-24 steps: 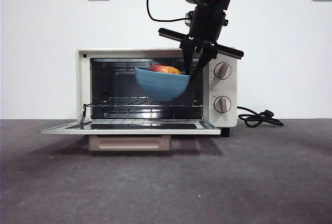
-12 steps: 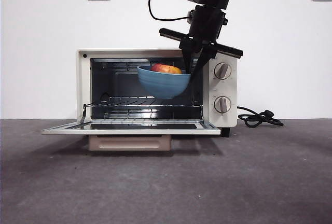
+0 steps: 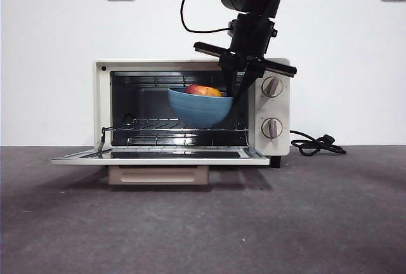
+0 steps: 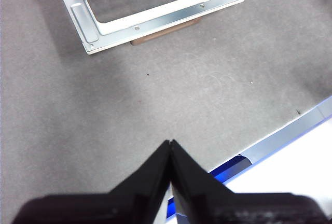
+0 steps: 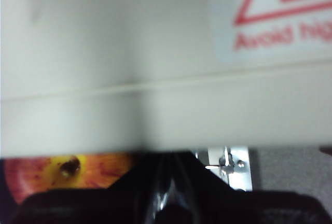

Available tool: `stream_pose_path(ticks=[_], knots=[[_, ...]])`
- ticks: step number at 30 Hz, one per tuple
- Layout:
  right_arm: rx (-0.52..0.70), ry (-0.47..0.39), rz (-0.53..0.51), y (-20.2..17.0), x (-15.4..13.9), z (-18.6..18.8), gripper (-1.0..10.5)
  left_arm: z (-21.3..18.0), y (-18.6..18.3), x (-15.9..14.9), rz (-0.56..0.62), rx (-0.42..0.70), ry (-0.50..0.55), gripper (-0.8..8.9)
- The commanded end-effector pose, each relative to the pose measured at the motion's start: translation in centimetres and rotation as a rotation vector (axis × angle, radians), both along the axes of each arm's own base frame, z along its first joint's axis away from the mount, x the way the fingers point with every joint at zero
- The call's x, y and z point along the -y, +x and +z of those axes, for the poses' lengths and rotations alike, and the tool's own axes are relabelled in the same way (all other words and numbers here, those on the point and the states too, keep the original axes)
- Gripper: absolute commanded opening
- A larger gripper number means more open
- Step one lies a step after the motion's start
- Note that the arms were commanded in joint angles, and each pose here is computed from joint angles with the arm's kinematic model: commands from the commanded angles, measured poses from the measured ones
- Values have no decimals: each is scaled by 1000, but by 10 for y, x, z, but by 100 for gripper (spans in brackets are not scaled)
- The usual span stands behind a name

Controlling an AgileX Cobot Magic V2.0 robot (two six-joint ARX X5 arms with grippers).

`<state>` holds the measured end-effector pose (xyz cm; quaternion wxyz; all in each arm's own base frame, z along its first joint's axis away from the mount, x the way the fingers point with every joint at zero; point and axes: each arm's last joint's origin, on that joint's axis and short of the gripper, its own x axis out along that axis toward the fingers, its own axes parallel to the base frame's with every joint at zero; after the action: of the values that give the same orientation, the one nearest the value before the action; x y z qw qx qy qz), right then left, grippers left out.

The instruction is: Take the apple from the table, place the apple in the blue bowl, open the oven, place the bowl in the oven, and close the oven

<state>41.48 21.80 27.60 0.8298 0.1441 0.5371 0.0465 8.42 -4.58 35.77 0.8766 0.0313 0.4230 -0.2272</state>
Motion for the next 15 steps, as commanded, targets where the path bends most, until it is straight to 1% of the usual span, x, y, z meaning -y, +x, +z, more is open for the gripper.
stream_pose_path(ticks=[1, 5, 7, 8, 9, 15], knots=[[-6, -6, 0, 3, -2, -6, 10, -2, 0, 0, -13, -1, 11, -5], [-3, -7, -1, 3, -2, -6, 23, -2, 0, 0, -13, -1, 11, -5], [-1, -6, -1, 3, -2, -6, 162, -2, 0, 0, -13, -1, 11, -5], [0, -9, -2, 3, -2, -6, 218, -2, 0, 0, -13, -1, 12, -5], [2, -14, -2, 3, -2, -6, 247, -2, 0, 0, -13, -1, 12, -5], [22, -40, 0, 3, -2, -5, 250, -2, 0, 0, -13, -1, 12, -5]])
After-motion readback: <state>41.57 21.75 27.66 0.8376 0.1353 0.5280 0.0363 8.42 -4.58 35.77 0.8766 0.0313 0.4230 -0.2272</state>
